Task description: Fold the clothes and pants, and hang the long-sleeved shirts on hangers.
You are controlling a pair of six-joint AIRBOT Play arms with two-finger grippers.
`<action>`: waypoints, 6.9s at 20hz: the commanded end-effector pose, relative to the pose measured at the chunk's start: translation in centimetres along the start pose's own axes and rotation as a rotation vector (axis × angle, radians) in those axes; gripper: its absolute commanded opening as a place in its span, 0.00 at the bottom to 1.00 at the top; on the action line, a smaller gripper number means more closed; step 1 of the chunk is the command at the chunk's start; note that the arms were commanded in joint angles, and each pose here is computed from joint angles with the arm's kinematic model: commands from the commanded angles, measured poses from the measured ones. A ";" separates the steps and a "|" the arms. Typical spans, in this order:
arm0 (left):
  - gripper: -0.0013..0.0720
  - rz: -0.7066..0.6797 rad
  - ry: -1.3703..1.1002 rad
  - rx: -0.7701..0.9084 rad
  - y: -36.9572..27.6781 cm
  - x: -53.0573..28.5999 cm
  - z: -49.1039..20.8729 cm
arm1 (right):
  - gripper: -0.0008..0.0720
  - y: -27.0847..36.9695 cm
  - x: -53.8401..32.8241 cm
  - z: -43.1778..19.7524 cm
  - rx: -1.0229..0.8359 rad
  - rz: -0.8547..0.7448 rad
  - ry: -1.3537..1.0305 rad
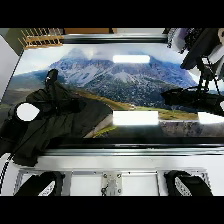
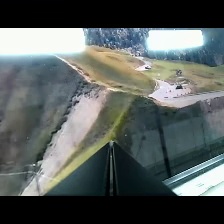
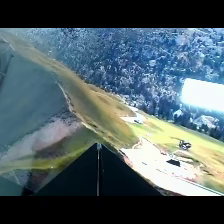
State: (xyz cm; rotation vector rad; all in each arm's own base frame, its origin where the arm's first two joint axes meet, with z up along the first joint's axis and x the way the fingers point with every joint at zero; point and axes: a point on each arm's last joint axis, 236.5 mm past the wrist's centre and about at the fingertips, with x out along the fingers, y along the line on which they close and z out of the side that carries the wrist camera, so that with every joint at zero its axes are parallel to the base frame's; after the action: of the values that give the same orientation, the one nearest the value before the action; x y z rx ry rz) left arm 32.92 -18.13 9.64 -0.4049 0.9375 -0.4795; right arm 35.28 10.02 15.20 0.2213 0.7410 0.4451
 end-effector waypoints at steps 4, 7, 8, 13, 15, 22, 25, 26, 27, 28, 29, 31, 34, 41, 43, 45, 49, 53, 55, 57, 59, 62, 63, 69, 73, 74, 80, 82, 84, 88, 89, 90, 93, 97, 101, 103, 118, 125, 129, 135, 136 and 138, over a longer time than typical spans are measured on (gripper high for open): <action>0.05 0.000 0.000 0.000 0.0 0.0 0.0 | 0.04 0.1 0.0 0.0 -0.001 0.001 -0.001; 0.05 0.000 -0.002 -0.001 0.0 0.0 0.0 | 0.04 0.1 0.0 0.0 -0.001 0.001 -0.001; 0.05 -0.001 -0.009 -0.002 0.0 0.0 0.2 | 0.04 0.1 0.0 0.0 -0.001 0.001 -0.001; 0.05 0.024 -0.079 -0.009 0.9 -1.2 2.7 | 0.04 0.1 0.0 0.0 -0.001 0.001 -0.001; 0.54 0.056 -0.157 -0.022 2.3 -3.4 5.8 | 0.04 0.1 0.0 0.0 -0.001 0.001 -0.001; 0.97 0.761 0.103 0.056 20.2 -10.6 2.5 | 0.04 0.1 0.0 0.0 -0.001 0.001 -0.001; 0.97 0.829 0.251 -0.006 24.8 -8.3 -0.5 | 0.04 0.1 0.0 0.0 -0.001 0.001 -0.001; 0.97 0.827 0.288 -0.010 25.8 -6.9 -1.6 | 0.04 0.1 0.0 0.0 -0.001 0.001 -0.001; 0.97 0.827 0.319 -0.026 26.9 -5.6 -2.7 | 0.04 0.1 0.0 0.0 -0.001 0.001 -0.001; 0.97 0.826 0.340 -0.046 27.7 -4.4 -3.8 | 0.04 0.1 0.0 0.0 -0.001 0.001 -0.001; 0.97 0.821 0.357 -0.063 28.2 -3.3 -4.8 | 0.04 0.1 0.0 0.0 -0.001 0.001 -0.001; 0.97 0.812 0.390 -0.061 28.8 -1.6 -6.3 | 0.04 0.1 0.0 0.0 -0.001 0.001 -0.001; 0.58 0.802 0.408 -0.042 28.6 -0.7 -6.7 | 0.04 0.1 0.0 0.0 -0.001 0.001 -0.001; 0.05 0.517 0.144 0.198 12.6 3.0 3.6 | 0.04 0.1 0.0 0.8 0.005 0.001 -0.031; 0.05 0.335 0.031 0.301 3.1 4.2 5.7 | 0.04 0.3 0.0 1.0 0.020 0.013 -0.041; 0.05 0.202 -0.037 0.424 -4.9 4.9 6.1 | 0.04 1.0 -0.1 1.5 0.035 0.040 -0.060; 0.05 0.038 -0.019 0.575 -15.4 7.0 3.3 | 0.04 -1.6 -1.3 2.4 -0.036 -0.032 -0.105; 0.88 0.033 0.013 0.545 -16.3 8.8 2.6 | 0.04 -6.0 -4.1 3.5 0.093 -0.137 -0.176; 0.88 0.095 0.006 0.422 -12.7 8.3 4.5 | 0.04 -7.4 -5.1 3.6 0.144 -0.167 -0.199; 0.88 0.191 -0.013 0.269 -6.4 7.2 6.7 | 0.04 -7.7 -5.2 3.5 0.168 -0.171 -0.198; 0.88 0.290 0.008 0.104 1.1 6.5 7.1 | 0.04 -7.4 -4.9 3.0 0.170 -0.159 -0.174; 0.88 0.227 0.113 -0.170 8.1 7.5 4.8 | 0.04 -7.2 -4.3 1.7 0.182 -0.140 -0.123; 0.88 0.169 0.148 -0.235 9.0 8.2 3.7 | 0.04 -7.1 -4.1 1.3 0.186 -0.134 -0.107; 0.88 -0.049 0.333 -0.393 10.6 13.2 -2.8 | 0.04 -6.8 -3.4 0.1 0.205 -0.110 -0.062; 0.88 -0.125 0.387 -0.377 8.7 15.9 -3.9 | 0.04 -6.8 -3.3 0.1 0.208 -0.107 -0.060; 0.88 -0.133 0.399 -0.368 8.3 16.4 -3.9 | 0.04 -6.8 -3.3 0.1 0.208 -0.106 -0.059; 0.28 -0.188 0.387 -0.262 4.6 17.7 -1.3 | 0.04 -6.2 -3.0 -1.4 0.217 -0.076 0.007; 0.04 -0.220 0.374 -0.231 3.4 16.9 0.5 | 0.04 -5.8 -2.5 -2.8 0.224 -0.052 0.073; 0.04 -0.249 0.286 -0.170 2.1 14.1 4.9 | 0.04 -5.9 -1.8 -4.1 0.175 -0.100 0.135; 0.04 -0.236 -0.011 -0.034 0.6 4.6 15.5 | 0.04 -5.4 2.4 -5.9 0.203 -0.242 0.224; 0.04 -0.197 -0.052 0.007 1.0 2.9 16.7 | 0.06 -4.3 4.5 -6.7 0.226 -0.212 0.258; 0.04 -0.151 -0.082 0.041 1.8 1.5 17.6 | 0.32 -3.1 6.8 -7.8 0.235 -0.172 0.305; 0.05 -0.062 -0.109 0.078 3.4 -0.7 18.0 | 0.99 -1.0 13.3 -12.1 0.305 -0.096 0.443; 0.05 -0.047 -0.093 0.043 4.8 -0.6 17.1 | 0.99 3.4 19.4 -16.2 0.398 0.054 0.527; 0.05 -0.041 -0.087 0.029 5.4 -0.3 16.8 | 0.99 6.9 21.3 -20.0 0.407 0.105 0.621; 0.05 -0.039 -0.100 0.028 5.5 -0.3 17.1 | 0.99 8.5 21.5 -21.1 0.370 0.119 0.642; 0.04 -0.225 -0.465 0.346 -13.5 -15.8 26.0 | 0.04 0.6 4.1 10.2 -0.109 -0.174 0.075; 0.04 -0.371 -0.964 0.489 -24.7 -30.1 24.4 | 0.04 8.1 -19.0 23.9 -0.210 -0.182 -0.529; 0.05 -0.085 -0.843 0.486 -17.7 -27.9 22.8 | 0.04 8.4 -14.3 20.0 -0.151 -0.127 -0.366; 0.05 0.410 -0.488 0.025 6.7 -22.4 14.7 | 0.04 16.1 1.9 1.6 -0.131 0.165 0.206; 0.05 0.459 -0.456 -0.054 10.1 -22.0 12.8 | 0.08 17.5 3.5 -0.7 -0.124 0.205 0.250; 0.05 0.494 -0.402 -0.182 14.5 -20.6 9.5 | 0.81 18.6 6.0 -3.6 -0.125 0.229 0.315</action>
State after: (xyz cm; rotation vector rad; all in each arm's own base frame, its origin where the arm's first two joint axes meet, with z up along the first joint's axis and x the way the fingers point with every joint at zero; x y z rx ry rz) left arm 36.20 1.70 28.62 -0.2887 0.4977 -0.0201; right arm 33.74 24.85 21.11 0.1048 0.8698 0.6612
